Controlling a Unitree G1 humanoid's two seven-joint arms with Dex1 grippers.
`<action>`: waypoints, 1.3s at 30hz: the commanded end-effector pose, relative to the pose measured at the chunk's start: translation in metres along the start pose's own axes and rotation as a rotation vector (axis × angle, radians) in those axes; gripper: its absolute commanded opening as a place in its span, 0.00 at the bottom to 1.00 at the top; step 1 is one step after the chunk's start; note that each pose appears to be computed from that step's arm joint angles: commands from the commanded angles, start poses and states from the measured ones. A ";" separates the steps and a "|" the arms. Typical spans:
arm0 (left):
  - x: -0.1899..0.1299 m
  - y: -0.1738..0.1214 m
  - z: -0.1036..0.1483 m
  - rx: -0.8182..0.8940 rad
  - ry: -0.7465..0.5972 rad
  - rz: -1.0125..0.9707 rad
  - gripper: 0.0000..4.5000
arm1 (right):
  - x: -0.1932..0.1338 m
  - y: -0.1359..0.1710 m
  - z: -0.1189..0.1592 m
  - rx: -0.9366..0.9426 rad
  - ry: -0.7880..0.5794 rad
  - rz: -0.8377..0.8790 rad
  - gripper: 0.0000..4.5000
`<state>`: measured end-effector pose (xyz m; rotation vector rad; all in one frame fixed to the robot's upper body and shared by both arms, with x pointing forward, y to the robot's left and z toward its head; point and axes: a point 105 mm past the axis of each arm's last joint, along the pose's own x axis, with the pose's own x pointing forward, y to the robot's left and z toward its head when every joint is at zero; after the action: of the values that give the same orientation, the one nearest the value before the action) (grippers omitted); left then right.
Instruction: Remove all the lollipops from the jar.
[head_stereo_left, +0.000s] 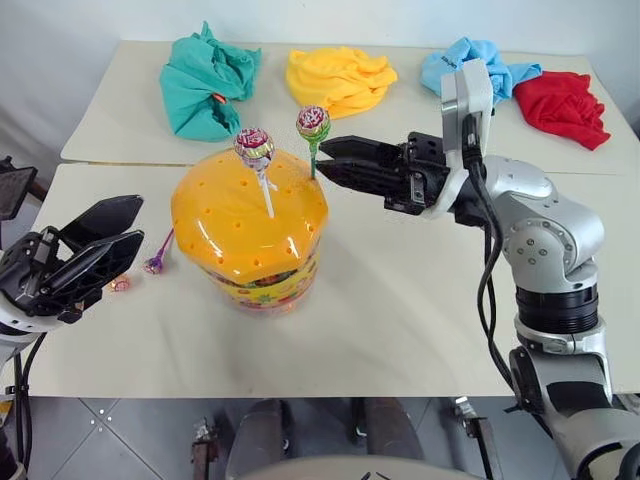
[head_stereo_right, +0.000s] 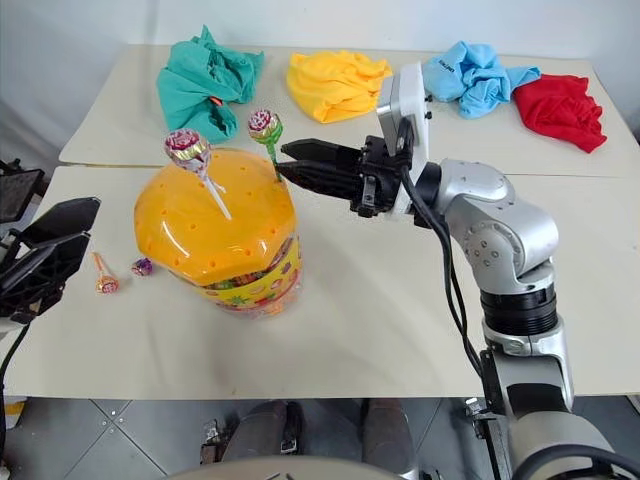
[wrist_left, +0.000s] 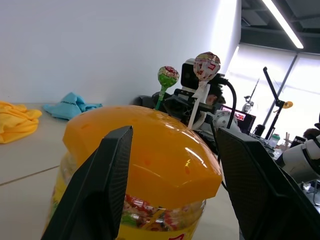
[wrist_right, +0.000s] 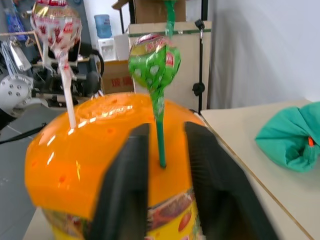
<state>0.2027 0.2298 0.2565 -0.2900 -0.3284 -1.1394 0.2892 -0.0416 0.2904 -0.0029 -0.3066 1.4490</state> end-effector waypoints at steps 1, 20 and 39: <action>-0.008 -0.001 0.005 0.043 0.005 0.008 0.63 | 0.003 0.010 0.011 -0.054 -0.022 0.052 0.01; -0.017 0.003 -0.001 0.058 0.002 0.022 0.63 | -0.006 0.005 0.005 -0.101 0.000 0.059 0.50; -0.011 0.005 -0.001 0.072 -0.006 -0.020 0.63 | 0.001 0.008 0.015 -0.089 -0.043 0.074 0.01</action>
<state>0.2078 0.2436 0.2446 -0.2579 -0.3383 -1.1210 0.2857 -0.0419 0.2885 -0.0551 -0.3394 1.4934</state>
